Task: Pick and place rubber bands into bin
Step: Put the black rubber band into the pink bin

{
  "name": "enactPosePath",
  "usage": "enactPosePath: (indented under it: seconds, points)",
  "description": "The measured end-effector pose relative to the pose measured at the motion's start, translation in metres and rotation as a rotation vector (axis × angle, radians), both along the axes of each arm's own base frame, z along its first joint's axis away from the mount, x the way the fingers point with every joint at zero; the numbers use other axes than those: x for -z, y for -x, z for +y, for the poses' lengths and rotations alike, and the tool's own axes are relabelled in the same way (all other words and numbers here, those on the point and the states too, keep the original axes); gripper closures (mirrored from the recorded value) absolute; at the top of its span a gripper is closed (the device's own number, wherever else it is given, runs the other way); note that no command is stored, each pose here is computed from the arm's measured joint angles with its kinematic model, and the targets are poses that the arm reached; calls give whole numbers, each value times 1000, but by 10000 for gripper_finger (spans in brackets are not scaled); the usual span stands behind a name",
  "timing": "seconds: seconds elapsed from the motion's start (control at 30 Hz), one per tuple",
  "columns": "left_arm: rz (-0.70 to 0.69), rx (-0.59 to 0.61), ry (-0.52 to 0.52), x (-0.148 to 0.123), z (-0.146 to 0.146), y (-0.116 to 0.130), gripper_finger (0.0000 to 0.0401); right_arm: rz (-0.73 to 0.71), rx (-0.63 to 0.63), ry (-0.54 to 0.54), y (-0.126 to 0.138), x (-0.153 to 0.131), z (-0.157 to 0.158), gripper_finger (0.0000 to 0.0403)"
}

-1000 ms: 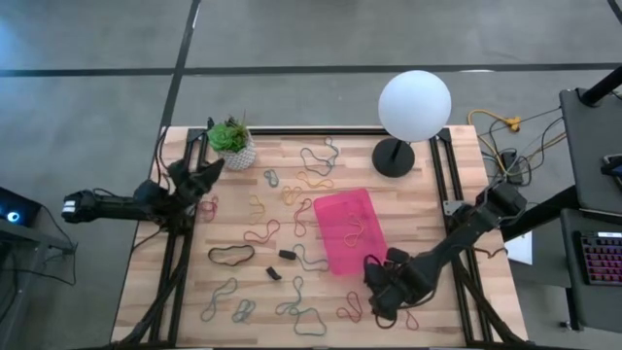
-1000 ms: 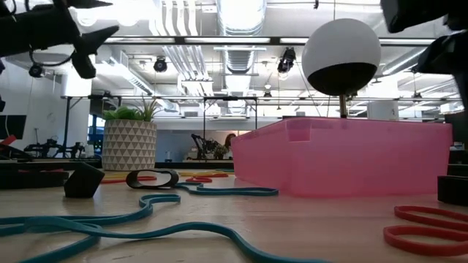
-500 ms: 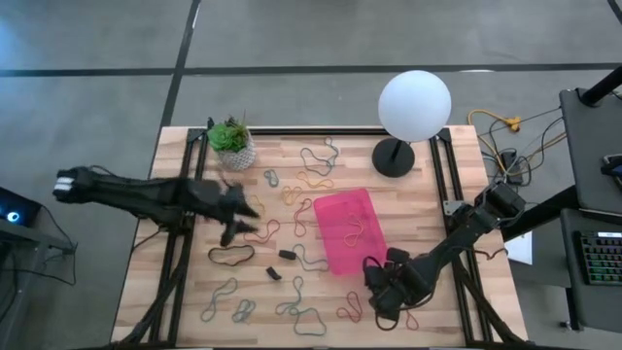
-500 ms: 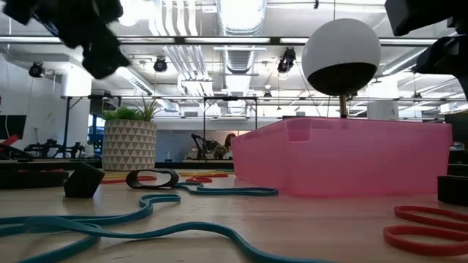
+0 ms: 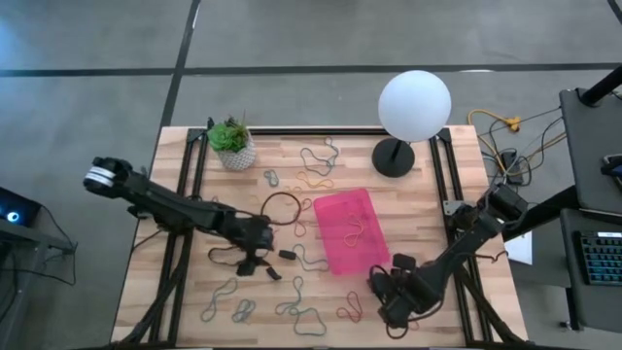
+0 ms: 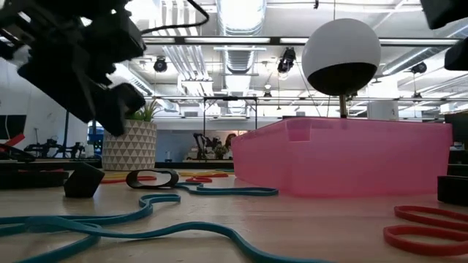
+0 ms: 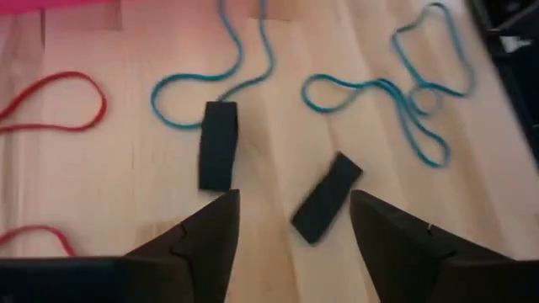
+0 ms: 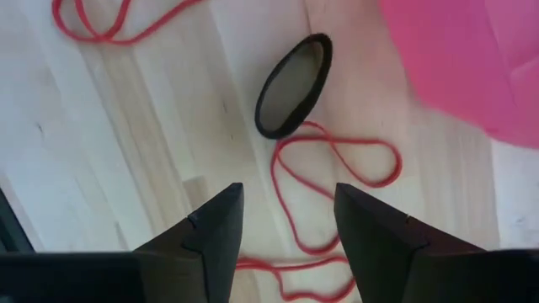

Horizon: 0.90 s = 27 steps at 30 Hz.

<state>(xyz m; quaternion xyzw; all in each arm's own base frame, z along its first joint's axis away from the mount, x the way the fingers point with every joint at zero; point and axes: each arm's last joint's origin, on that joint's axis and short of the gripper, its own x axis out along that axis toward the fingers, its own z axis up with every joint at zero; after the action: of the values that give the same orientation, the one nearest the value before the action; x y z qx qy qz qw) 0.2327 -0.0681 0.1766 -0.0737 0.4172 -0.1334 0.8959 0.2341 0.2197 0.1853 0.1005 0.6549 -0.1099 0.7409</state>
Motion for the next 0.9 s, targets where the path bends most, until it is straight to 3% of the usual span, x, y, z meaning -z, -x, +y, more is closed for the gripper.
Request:
enactPosePath:
  seconds: [0.3,0.53,0.7,0.9]
  points:
    - [13,-31,-121,16,-4,-24,155,34,0,31,15,5,6,231]
    - [37,-51,-109,32,-7,-34,161,39,-1,35,22,6,11,232]
    - [88,-67,-110,44,-7,-34,222,45,-16,43,26,7,12,231]
    - [73,-83,-117,40,-6,-37,362,54,0,55,30,11,12,236]
